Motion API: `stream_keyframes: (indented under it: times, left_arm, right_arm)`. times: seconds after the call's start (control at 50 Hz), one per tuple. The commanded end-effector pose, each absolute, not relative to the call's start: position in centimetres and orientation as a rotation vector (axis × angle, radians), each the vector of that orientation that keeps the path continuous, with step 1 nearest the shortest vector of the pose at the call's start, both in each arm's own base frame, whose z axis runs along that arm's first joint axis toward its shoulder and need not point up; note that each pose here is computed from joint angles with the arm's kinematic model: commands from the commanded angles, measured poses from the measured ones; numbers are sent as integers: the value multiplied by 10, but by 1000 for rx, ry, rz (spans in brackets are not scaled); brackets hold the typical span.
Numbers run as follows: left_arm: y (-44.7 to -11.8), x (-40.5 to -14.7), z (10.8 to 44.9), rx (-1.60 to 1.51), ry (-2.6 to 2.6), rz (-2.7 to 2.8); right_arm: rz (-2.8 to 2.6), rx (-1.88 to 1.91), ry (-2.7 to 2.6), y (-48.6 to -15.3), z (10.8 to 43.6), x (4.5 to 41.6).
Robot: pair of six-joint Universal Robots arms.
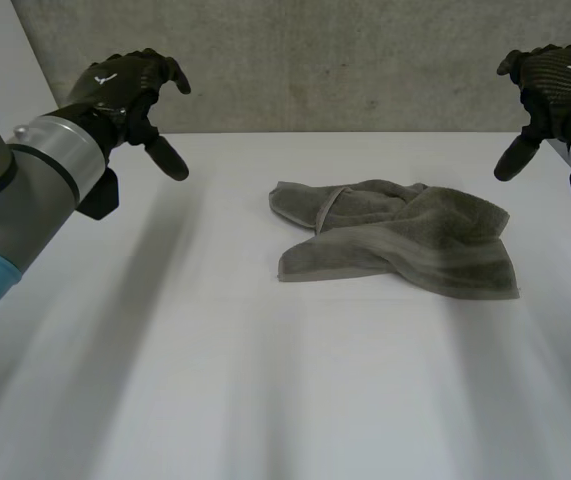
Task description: Fold the towel.
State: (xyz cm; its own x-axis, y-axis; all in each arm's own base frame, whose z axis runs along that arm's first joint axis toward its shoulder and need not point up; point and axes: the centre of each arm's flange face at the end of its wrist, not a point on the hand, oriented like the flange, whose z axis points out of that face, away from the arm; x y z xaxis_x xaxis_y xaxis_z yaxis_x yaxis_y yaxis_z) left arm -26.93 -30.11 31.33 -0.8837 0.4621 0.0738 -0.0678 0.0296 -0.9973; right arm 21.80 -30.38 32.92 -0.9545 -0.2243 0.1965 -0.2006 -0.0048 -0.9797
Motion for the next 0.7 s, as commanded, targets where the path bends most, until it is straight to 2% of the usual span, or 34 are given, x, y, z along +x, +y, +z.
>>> stream_keyframes:
  times: [0.02, 0.7]
  left_arm:
    - [-295, -266, 321, -421, -1961, 1933]
    - [-296, -264, 321, -411, -1970, 1948]
  right_arm:
    - [-2161, -471, 2202, -302, 330, 219]
    - [-2177, -474, 2187, -297, 338, 218]
